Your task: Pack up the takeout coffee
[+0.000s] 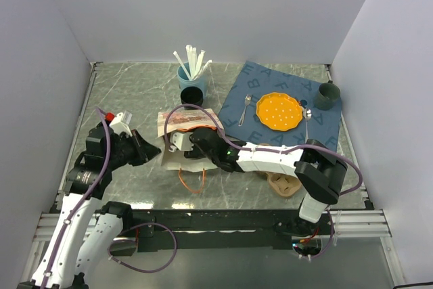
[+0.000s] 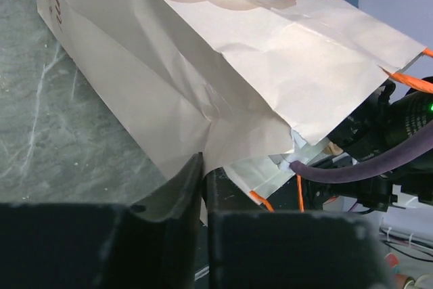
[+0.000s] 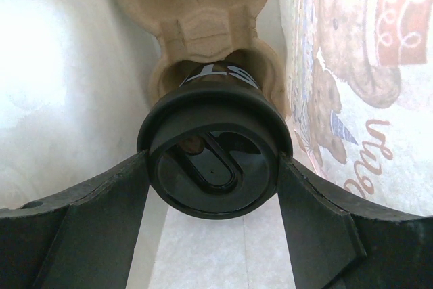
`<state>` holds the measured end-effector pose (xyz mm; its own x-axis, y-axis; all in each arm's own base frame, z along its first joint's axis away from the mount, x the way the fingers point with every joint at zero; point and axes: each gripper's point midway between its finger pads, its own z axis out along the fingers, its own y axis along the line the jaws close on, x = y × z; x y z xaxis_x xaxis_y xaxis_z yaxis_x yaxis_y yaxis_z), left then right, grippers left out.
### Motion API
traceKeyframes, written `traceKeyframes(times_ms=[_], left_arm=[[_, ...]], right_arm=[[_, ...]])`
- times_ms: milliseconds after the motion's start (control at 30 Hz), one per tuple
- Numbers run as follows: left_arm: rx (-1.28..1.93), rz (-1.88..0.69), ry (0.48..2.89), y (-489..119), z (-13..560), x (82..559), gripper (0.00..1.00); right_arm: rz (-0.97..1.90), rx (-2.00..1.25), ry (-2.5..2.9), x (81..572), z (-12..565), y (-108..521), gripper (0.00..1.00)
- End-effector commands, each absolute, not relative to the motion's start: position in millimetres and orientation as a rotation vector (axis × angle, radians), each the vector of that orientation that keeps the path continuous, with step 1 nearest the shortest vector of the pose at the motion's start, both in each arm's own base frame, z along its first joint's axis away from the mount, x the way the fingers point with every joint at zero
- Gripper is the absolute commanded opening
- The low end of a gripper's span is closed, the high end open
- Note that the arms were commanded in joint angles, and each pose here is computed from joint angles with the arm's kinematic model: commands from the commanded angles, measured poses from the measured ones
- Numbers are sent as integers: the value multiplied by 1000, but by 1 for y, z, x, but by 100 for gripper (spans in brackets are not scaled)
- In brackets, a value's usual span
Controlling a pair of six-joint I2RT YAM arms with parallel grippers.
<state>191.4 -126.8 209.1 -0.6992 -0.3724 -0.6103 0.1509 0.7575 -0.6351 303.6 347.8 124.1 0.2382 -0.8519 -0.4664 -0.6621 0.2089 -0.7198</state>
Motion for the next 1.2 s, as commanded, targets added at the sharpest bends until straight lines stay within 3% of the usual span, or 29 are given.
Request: traceKeyframes(times_ms=[0,67,833,1033,1133,1167], left_arm=[[-128,-848,2131,-125,230,196,5],[-125,-854,2127,-126,232,196,1],[-154,-962,2136,-137,230,189,1],[-153,-965,2140,-137,229,188,1],[-154,-971,2142,-138,228,187,1],[-154,-971,2141,-137,228,187,1]], right_arm=[[-220,-1428,1465,314,146,360,47],[-223,-1424,1468,315,144,359,47],[-253,-1432,1448,324,122,358,55],[-265,-1409,1445,329,125,363,63],[-268,-1398,1450,331,125,364,70],[-270,-1402,1452,331,123,364,77]])
